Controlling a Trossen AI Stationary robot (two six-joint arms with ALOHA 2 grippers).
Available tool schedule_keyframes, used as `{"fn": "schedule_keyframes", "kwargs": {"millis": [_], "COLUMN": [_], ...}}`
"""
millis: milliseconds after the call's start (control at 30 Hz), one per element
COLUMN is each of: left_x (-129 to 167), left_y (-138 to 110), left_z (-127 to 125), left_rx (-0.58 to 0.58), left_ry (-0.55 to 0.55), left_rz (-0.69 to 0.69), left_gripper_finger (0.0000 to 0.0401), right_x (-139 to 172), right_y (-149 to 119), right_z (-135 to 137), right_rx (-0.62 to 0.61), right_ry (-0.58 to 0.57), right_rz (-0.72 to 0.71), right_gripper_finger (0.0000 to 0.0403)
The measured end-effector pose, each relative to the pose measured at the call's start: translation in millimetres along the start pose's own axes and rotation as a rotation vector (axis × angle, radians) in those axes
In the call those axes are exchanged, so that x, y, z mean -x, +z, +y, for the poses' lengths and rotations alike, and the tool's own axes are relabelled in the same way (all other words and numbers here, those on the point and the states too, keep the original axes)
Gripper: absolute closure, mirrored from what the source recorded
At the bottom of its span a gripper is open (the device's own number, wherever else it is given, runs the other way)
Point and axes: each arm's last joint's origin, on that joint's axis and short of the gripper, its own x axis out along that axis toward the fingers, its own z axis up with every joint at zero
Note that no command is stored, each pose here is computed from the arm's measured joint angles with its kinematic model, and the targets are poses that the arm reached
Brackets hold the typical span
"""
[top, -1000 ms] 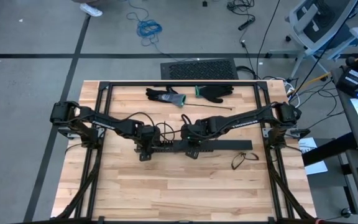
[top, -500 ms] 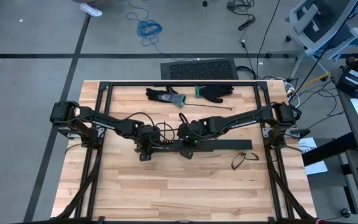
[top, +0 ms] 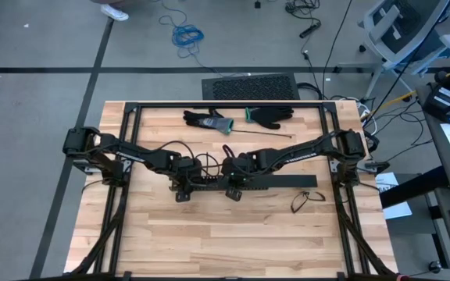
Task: Ziptie cables
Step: Close the black cable duct
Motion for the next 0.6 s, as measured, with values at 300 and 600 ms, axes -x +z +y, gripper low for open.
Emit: {"fn": "schedule_keyframes", "kwargs": {"millis": [300,600], "left_x": [0,0], "left_y": [0,-1], "left_z": [0,0], "left_rx": [0.0,0.001], "left_ry": [0.0,0.0], "left_rz": [0.0,0.01], "left_gripper_finger": [0.0165,0.0165], "right_x": [1,3], "right_y": [-8,-15], "right_z": [-1,-4], "right_rx": [0.033,0.037], "right_ry": [-0.033,-0.065], "right_rz": [0.083,0.155], "right_gripper_finger": [0.0403,0.0403]}}
